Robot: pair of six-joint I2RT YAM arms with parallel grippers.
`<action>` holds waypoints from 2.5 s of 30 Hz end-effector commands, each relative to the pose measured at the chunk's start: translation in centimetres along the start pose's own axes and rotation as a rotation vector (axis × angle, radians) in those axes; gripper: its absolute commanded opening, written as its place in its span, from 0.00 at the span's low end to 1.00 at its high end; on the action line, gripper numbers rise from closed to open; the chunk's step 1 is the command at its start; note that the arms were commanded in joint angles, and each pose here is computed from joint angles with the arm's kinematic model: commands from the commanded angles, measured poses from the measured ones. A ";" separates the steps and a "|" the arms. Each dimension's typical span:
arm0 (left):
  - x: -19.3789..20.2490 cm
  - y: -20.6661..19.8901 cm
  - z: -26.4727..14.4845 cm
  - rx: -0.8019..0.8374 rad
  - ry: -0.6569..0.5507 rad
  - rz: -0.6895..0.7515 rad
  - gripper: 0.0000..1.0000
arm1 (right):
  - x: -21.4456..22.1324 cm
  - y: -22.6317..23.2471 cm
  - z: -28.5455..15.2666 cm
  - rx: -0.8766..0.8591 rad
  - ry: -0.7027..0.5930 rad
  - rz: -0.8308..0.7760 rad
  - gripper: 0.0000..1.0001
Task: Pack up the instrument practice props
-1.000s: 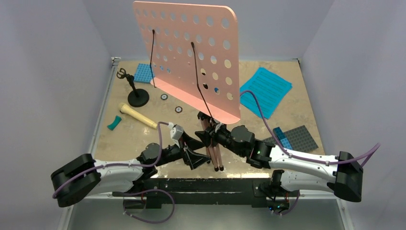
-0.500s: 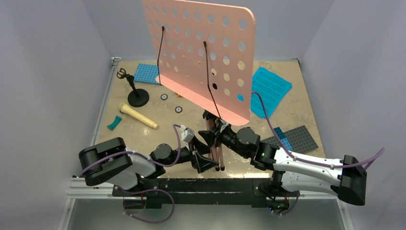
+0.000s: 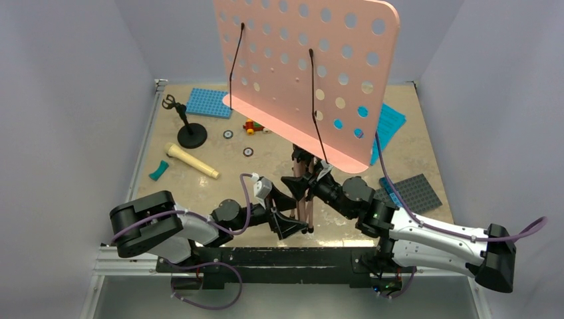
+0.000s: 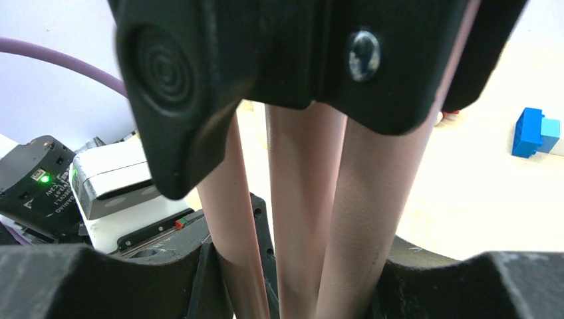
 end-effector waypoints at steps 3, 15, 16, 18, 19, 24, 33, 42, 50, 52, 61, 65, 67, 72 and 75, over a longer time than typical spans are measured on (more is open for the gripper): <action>-4.2 -0.8 1.2 -0.010 -0.254 0.117 1.00 | -14.0 2.1 -3.4 -0.234 -0.581 0.278 0.00; -4.8 -2.5 -2.1 -0.021 -0.239 0.176 1.00 | -14.0 1.5 -3.6 -0.187 -0.542 0.204 0.00; -4.8 -2.4 -2.4 -0.035 -0.242 0.181 1.00 | -14.1 1.5 -3.6 -0.192 -0.546 0.203 0.00; -4.8 -2.1 -2.9 -0.070 -0.249 0.189 1.00 | -14.3 1.7 -3.5 -0.203 -0.547 0.195 0.00; -4.8 -1.9 -3.0 -0.083 -0.247 0.189 1.00 | -14.3 1.8 -3.4 -0.204 -0.544 0.188 0.00; -4.2 -1.0 -3.0 -0.138 -0.230 0.162 1.00 | -14.7 1.9 -3.3 -0.201 -0.556 0.174 0.00; -3.1 -1.2 -1.9 -0.027 -0.213 0.061 1.00 | -15.4 2.3 -3.3 -0.226 -0.603 0.193 0.00; -1.8 -2.8 0.9 0.143 -0.081 -0.008 1.00 | -15.8 2.3 -3.8 -0.241 -0.654 0.216 0.00; -1.9 -3.1 1.6 0.171 -0.062 0.009 0.32 | -15.6 2.1 -4.3 -0.231 -0.651 0.236 0.00; -1.6 -2.9 1.2 0.158 -0.059 0.002 0.08 | -15.3 1.8 -4.4 -0.211 -0.636 0.237 0.00; -0.7 -0.9 -2.5 -0.037 -0.114 -0.074 0.00 | -12.4 0.3 -3.7 -0.040 -0.461 0.235 0.00; -0.1 0.7 -3.1 -0.288 -0.016 -0.119 0.00 | -10.7 -0.2 -2.6 0.053 -0.343 0.203 0.00; 0.0 1.3 -3.5 -0.418 0.035 -0.117 0.00 | -9.7 -0.4 -2.0 0.088 -0.278 0.182 0.00; -0.3 1.8 -4.8 -0.517 -0.003 -0.138 0.00 | -7.4 -0.7 -0.5 0.154 -0.160 0.156 0.00; -0.5 1.8 -4.8 -0.577 0.008 -0.157 0.00 | -5.7 -1.5 0.2 0.205 -0.090 0.174 0.00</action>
Point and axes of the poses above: each gripper's point midway between its finger pads, its own z axis out along the fingers, its own y axis along the line the jaws close on, x = y × z, the point moved 8 cm from there along -z, back along the fingers, and after that the axes turned 15 degrees about -z, right-handed, at the moved point
